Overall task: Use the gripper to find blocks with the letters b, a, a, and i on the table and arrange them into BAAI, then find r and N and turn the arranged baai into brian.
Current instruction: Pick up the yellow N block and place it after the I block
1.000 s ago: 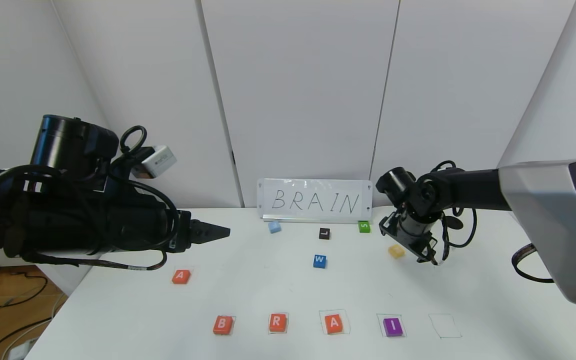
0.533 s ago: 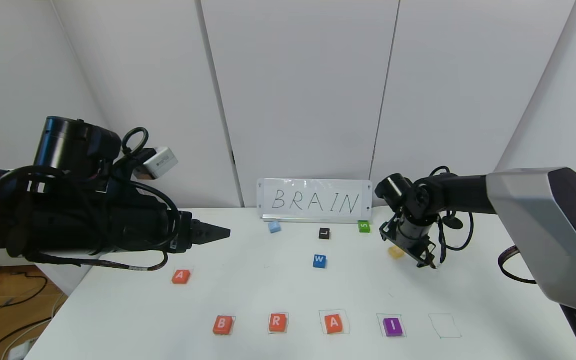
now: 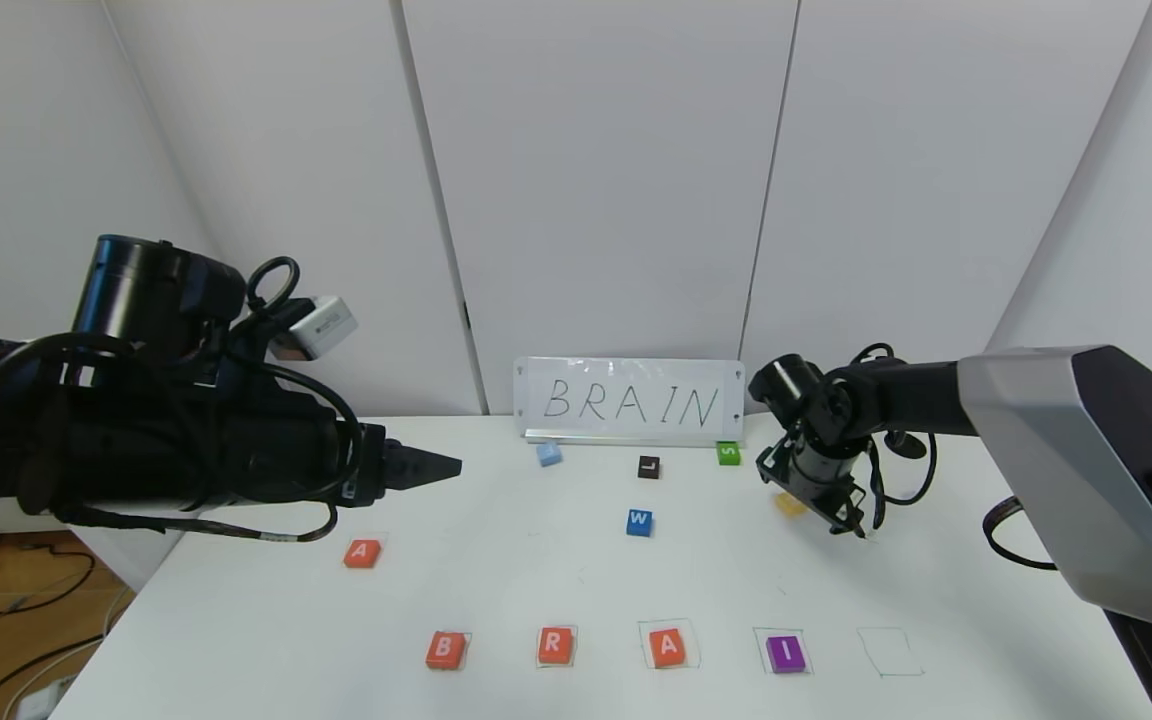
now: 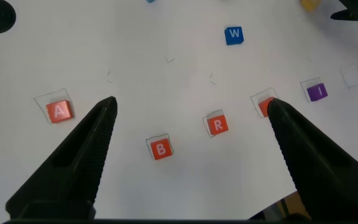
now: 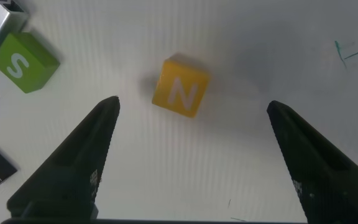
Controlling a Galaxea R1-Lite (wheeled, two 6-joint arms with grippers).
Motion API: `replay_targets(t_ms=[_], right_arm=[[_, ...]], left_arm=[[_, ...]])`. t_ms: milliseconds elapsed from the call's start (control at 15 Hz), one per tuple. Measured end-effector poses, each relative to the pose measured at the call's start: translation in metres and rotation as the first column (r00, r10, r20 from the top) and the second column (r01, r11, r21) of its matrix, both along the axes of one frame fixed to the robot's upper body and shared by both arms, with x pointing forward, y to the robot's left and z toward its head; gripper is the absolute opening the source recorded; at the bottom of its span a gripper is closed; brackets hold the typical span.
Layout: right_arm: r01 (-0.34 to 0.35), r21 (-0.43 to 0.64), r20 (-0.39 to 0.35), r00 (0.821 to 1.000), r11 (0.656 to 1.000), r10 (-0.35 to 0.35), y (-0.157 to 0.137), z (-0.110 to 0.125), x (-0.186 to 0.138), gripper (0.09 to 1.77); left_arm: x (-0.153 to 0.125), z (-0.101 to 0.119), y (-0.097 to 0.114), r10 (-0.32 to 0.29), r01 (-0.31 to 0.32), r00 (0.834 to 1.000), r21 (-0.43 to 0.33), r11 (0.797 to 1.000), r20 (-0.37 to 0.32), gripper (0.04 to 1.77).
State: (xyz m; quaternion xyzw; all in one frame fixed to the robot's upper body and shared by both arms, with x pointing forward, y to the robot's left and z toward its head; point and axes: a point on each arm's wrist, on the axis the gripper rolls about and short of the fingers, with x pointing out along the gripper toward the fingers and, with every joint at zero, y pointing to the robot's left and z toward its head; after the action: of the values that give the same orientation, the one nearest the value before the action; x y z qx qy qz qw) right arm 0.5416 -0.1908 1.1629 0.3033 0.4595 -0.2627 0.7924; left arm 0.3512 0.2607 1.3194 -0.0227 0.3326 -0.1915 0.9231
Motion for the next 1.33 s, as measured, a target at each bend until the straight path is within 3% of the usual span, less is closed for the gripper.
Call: replay_targets(t_ms=[933, 1333], right_arm=[[-0.035, -0.037, -0.022, 0.999, 0.999, 0.034, -0.0046, -0.0108, 0.0035, 1.71], [-0.072, -0.038, 0.033, 0.997, 0.997, 0.074, -0.0024, -0.0073, 0.0095, 1.71]], left_arm=[[0.0038, -0.0043, -0.0006, 0.001, -0.001, 1.0, 0.004, 1.0, -0.015, 1.72], [0.0047, -0.0057, -0.0009, 0.001, -0.001, 1.0, 0.006, 1.0, -0.02, 1.72]])
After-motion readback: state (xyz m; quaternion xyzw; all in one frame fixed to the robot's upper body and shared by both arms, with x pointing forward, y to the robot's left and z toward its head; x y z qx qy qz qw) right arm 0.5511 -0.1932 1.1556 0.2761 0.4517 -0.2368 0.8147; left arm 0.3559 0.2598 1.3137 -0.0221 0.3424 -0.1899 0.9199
